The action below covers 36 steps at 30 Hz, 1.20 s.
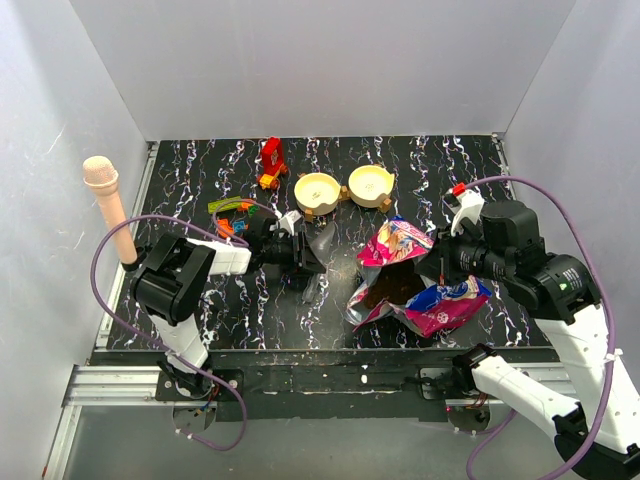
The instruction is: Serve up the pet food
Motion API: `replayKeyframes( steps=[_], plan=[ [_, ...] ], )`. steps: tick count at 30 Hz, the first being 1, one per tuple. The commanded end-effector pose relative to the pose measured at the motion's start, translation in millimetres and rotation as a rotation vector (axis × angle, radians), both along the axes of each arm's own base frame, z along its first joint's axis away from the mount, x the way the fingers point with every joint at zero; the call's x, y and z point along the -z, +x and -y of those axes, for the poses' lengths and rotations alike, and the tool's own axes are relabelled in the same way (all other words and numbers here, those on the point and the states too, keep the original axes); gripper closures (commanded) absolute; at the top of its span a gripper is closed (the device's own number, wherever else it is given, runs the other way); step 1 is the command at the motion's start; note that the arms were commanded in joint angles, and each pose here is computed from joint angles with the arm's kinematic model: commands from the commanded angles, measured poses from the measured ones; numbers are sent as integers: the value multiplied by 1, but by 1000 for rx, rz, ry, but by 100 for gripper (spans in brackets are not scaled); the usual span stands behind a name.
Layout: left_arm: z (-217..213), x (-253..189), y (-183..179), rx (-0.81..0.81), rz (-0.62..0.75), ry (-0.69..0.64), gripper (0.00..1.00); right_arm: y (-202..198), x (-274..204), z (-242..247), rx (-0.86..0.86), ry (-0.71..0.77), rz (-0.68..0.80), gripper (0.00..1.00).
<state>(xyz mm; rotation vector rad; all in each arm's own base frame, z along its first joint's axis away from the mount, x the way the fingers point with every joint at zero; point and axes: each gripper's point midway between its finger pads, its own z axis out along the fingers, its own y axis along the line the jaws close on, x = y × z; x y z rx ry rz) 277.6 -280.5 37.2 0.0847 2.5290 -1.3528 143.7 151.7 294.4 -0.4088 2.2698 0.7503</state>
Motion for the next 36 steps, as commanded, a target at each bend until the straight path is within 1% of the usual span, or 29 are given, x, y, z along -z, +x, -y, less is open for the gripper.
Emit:
replayKeyframes(
  steps=[1,5,8,10,12,13,17,20,22,25,27,28,30,32,36],
  plan=[
    [-26,37,2,-76,-37,185,63,-6,-46,-15,-59,152,121,99],
    [-25,45,0,-71,-57,183,74,-7,-46,-14,-59,155,119,99],
    [-19,45,1,-58,-64,161,85,-8,-45,-14,-57,151,114,99],
    [-5,36,2,-31,-62,102,93,-8,-45,-14,-58,151,112,99],
    [18,15,0,13,-32,-9,99,-8,-45,-15,-60,153,111,99],
    [28,6,-3,24,-40,-58,100,-7,-45,-15,-60,153,113,99],
    [57,-10,-8,65,-50,-192,100,-6,-46,-16,-62,156,114,99],
    [59,-1,-14,53,-112,-265,100,-6,-45,-16,-66,154,111,99],
    [55,9,-15,35,-137,-274,100,-7,-46,-16,-68,152,111,99],
    [43,28,-17,9,-144,-186,100,-7,-47,-16,-73,146,115,99],
    [34,39,-19,9,-130,-97,95,-7,-46,-16,-76,144,115,99],
    [33,39,-19,13,-119,-77,93,-6,-46,-16,-75,142,115,99],
    [27,46,-19,16,-115,-23,84,-7,-44,-17,-79,140,107,99],
    [23,48,-17,10,-100,4,73,-7,-44,-17,-81,143,108,99],
    [21,49,-17,16,-84,14,66,-6,-43,-18,-82,143,105,99]
  ],
)
